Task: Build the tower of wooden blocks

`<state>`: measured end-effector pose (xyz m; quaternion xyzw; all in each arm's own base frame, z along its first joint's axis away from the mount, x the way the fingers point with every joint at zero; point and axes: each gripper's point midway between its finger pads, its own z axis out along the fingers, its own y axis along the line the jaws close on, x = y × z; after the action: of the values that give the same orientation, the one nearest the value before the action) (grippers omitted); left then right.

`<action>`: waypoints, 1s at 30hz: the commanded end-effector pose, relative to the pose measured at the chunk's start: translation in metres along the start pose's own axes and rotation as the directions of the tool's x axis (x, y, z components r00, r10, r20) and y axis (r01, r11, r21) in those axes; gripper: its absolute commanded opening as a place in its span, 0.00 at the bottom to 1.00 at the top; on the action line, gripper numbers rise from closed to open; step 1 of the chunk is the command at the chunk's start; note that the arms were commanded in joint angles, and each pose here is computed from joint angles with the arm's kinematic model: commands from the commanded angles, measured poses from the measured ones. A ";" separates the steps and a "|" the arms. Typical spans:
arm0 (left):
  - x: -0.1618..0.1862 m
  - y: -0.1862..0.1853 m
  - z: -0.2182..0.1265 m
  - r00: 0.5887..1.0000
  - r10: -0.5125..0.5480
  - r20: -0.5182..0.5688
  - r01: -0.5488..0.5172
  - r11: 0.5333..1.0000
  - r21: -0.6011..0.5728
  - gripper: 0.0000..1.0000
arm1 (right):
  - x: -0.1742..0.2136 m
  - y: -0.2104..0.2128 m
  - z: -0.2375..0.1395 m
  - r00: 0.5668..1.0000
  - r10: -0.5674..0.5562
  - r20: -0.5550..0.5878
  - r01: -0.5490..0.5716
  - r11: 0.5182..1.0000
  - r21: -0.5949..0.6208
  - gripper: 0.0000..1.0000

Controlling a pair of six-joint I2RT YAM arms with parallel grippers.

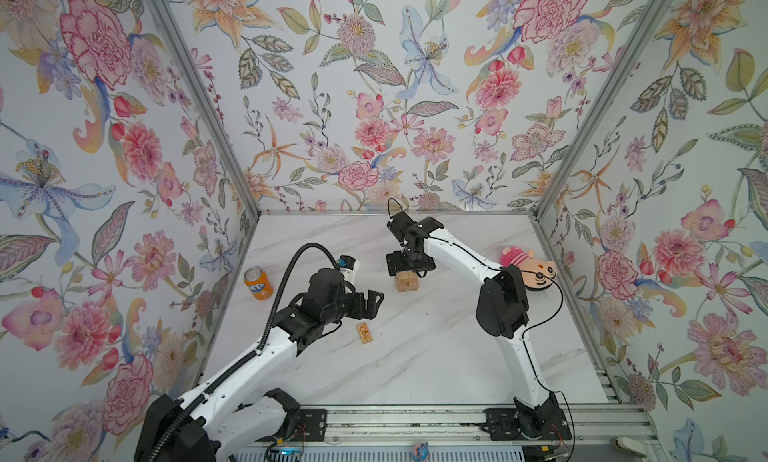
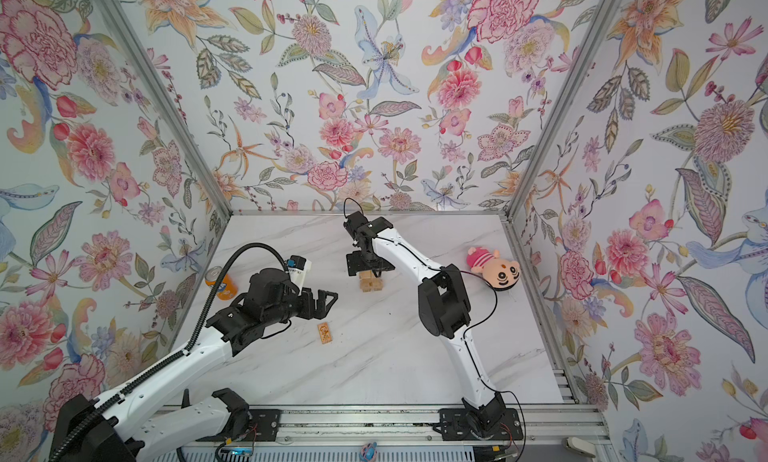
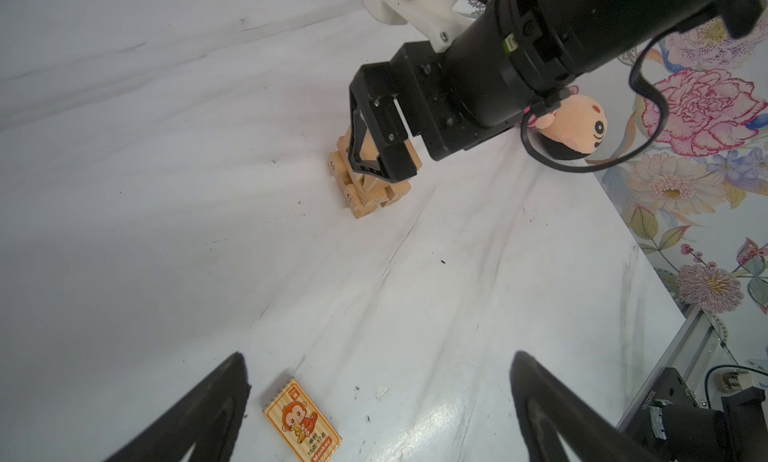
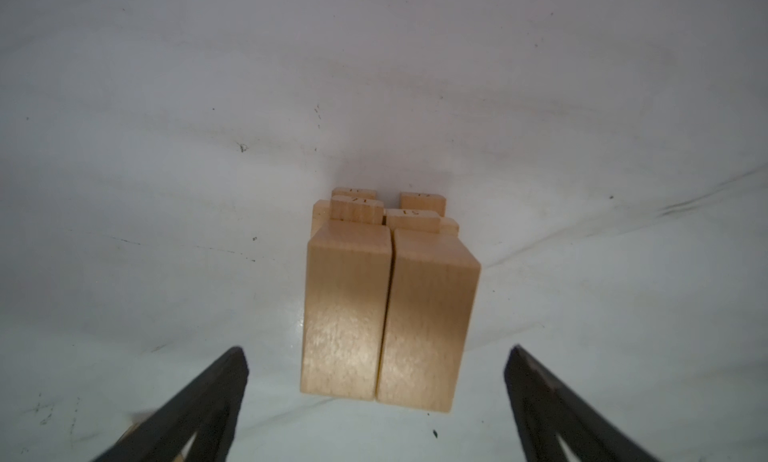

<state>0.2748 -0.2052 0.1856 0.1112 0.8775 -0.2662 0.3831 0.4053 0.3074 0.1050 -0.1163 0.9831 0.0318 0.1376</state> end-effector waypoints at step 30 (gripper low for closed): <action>0.102 0.052 -0.048 0.972 -0.236 0.025 0.233 0.930 -0.284 0.99 | 0.136 0.084 -0.046 0.979 -0.183 0.094 0.197 0.966 -0.168 0.70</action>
<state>0.1993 -0.1489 0.1320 -0.0193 0.9093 -0.2042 0.3621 0.2474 0.3363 0.1142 -0.2262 0.9583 0.0737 0.1582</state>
